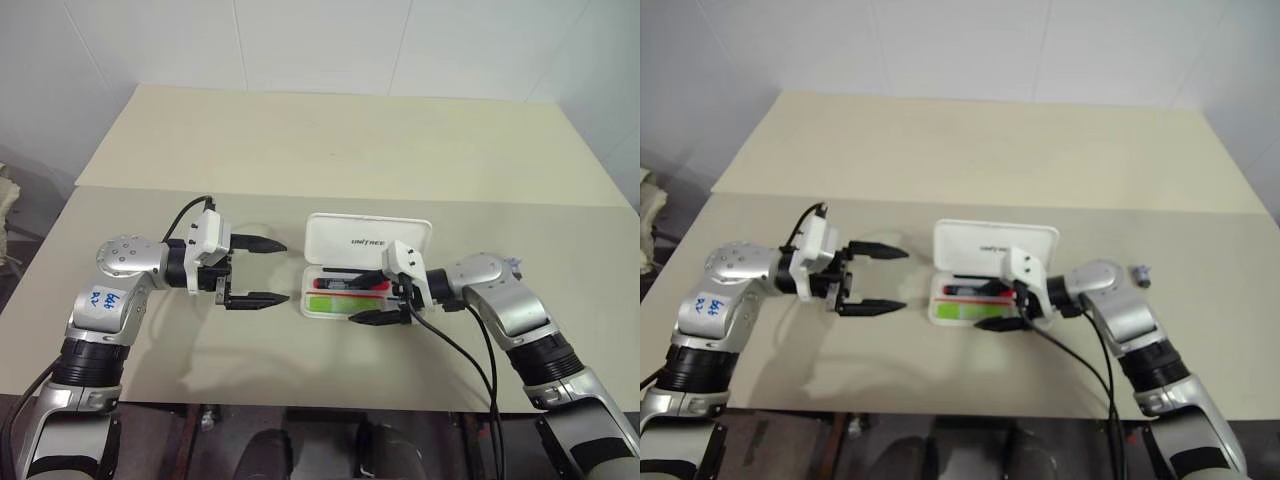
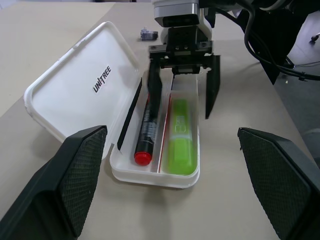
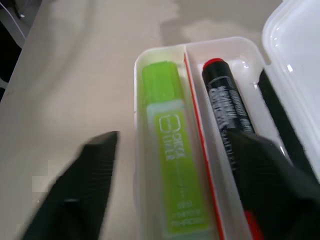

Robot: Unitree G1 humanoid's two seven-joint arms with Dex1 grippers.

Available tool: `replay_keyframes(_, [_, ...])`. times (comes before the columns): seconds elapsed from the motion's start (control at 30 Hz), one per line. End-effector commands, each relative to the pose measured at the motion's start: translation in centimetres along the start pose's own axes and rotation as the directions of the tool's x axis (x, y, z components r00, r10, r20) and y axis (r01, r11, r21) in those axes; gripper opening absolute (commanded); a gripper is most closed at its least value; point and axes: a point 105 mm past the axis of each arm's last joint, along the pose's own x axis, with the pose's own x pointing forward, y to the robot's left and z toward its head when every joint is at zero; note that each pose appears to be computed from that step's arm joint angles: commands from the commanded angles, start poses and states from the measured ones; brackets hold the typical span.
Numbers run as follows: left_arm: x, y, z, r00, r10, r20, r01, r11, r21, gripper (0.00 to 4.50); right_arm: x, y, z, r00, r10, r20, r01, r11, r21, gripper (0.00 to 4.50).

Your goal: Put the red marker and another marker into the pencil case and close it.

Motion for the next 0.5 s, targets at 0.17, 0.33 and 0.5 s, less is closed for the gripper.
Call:
replay_keyframes(0.17, [0.2, 0.1, 1.3, 1.000, -0.010, 0.021, 0.009, 0.999, 0.053, 4.50, -1.2, 1.3, 4.7, 0.987, 0.031, 0.156, -0.025, 0.999, -0.042, 4.47])
replay_keyframes(0.33, [0.2, 0.1, 1.3, 1.000, -0.016, 0.023, 0.015, 0.999, 0.047, 4.50, -2.7, 3.5, 5.4, 0.978, 0.067, 0.200, -0.067, 0.998, -0.006, 4.47])
replay_keyframes(0.5, [0.5, -0.1, 1.3, 0.999, -0.029, 0.030, 0.027, 0.999, 0.045, 4.50, -6.7, 4.1, 4.4, 0.983, -0.052, 0.175, 0.038, 0.996, 0.081, 4.47])
